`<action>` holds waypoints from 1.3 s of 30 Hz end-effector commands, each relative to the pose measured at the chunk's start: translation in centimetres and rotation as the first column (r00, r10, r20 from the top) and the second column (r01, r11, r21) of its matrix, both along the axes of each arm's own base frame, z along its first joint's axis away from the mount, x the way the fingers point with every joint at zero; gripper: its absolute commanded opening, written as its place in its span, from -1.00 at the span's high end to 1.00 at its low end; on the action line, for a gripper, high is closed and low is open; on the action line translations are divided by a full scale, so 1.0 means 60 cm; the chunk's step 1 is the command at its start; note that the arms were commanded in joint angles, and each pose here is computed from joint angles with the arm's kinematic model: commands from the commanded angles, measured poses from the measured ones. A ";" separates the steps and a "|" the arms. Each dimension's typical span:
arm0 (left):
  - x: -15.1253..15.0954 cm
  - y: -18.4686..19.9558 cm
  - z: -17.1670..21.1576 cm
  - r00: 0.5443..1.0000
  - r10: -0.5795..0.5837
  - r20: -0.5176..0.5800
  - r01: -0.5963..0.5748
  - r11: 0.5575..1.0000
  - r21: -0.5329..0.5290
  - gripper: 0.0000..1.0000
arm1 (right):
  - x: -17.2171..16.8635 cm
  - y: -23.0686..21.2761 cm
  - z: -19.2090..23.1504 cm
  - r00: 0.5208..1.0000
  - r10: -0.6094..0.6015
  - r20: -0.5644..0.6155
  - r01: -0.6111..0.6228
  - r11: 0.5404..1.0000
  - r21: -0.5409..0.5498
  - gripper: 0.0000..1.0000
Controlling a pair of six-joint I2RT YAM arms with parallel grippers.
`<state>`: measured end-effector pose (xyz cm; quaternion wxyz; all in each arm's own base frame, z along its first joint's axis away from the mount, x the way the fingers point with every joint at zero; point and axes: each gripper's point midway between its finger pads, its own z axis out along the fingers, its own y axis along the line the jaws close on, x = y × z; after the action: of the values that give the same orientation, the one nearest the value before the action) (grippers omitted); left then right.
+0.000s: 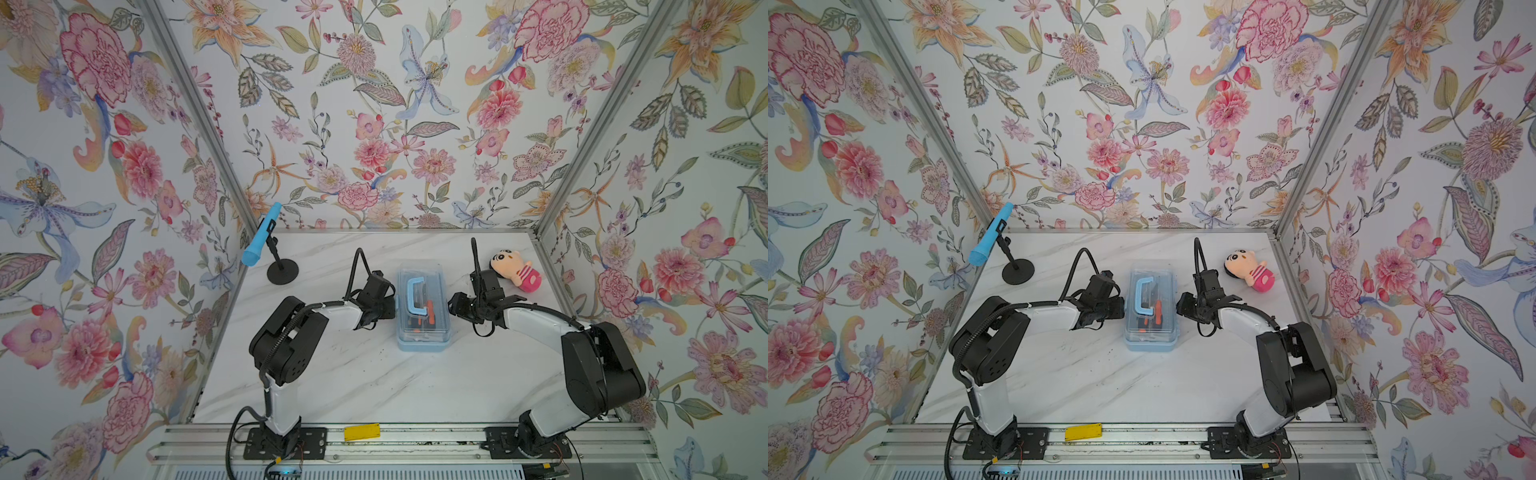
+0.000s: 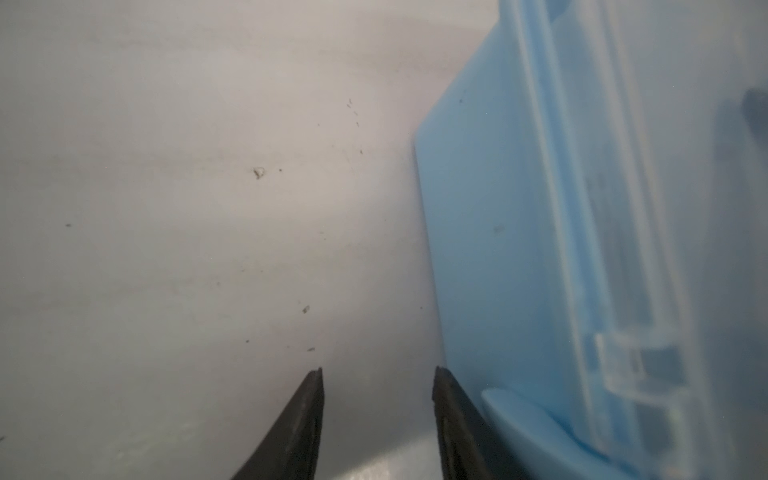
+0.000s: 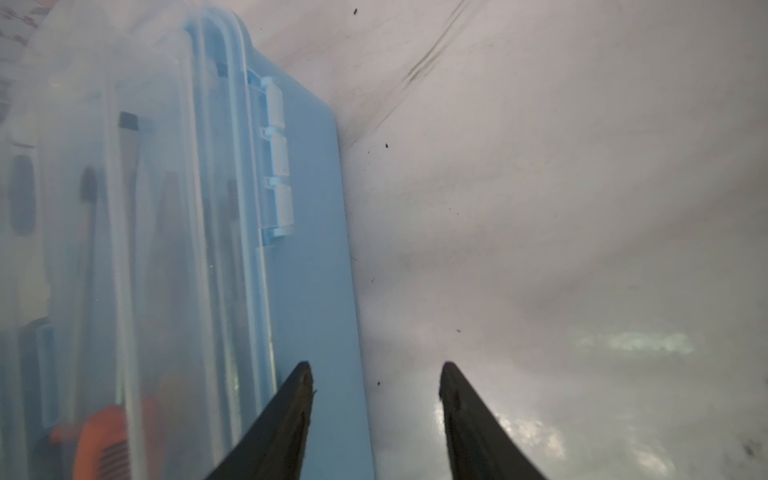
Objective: Pack the tool kit
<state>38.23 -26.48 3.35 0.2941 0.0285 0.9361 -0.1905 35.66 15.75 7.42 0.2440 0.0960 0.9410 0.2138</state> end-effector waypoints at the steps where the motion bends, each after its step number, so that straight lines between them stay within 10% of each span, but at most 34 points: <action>1: 0.012 0.034 0.064 0.995 0.044 0.090 -0.042 0.999 -0.024 -0.13 | 0.002 -0.013 0.057 0.996 0.025 0.086 -0.023 1.000 -0.016 -0.06; 4: 0.018 0.074 0.111 0.982 0.089 0.165 -0.090 0.996 -0.003 -0.48 | 0.001 -0.032 0.104 0.982 0.025 0.185 -0.016 0.999 -0.051 -0.18; 6: 0.024 0.096 0.142 0.971 0.111 0.210 -0.119 0.993 0.025 -0.96 | -0.001 -0.044 0.135 0.970 0.028 0.243 -0.008 0.997 -0.083 -0.53; 8: 0.031 0.116 0.168 0.960 0.129 0.250 -0.148 0.987 0.060 -0.98 | -0.004 -0.055 0.159 0.958 0.031 0.284 0.002 0.993 -0.114 -0.99; 16: 0.042 0.196 0.278 0.835 0.174 0.522 -0.303 0.937 0.173 -0.98 | -0.018 -0.115 0.202 0.921 0.054 0.386 0.116 0.908 -0.402 -0.99; 26: -0.042 0.305 0.369 0.490 0.276 0.827 -0.488 0.873 -0.002 -0.98 | -0.053 -0.111 0.253 0.667 0.067 0.742 0.253 0.916 -0.310 -0.98; 33: -0.089 0.395 0.332 0.482 0.164 0.860 -0.676 0.695 0.246 -0.98 | -0.039 -0.113 0.224 0.723 0.169 0.670 0.222 0.862 -0.456 -0.98; 39: -0.133 0.503 0.246 0.438 0.246 0.865 -0.776 0.588 0.226 -0.98 | -0.020 -0.123 0.216 0.724 0.156 0.672 0.236 0.859 -0.454 -0.98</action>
<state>31.66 0.51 18.07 0.6596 -0.0604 0.7128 0.2307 33.43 8.74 18.49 0.5707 -0.0418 0.8198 -0.0230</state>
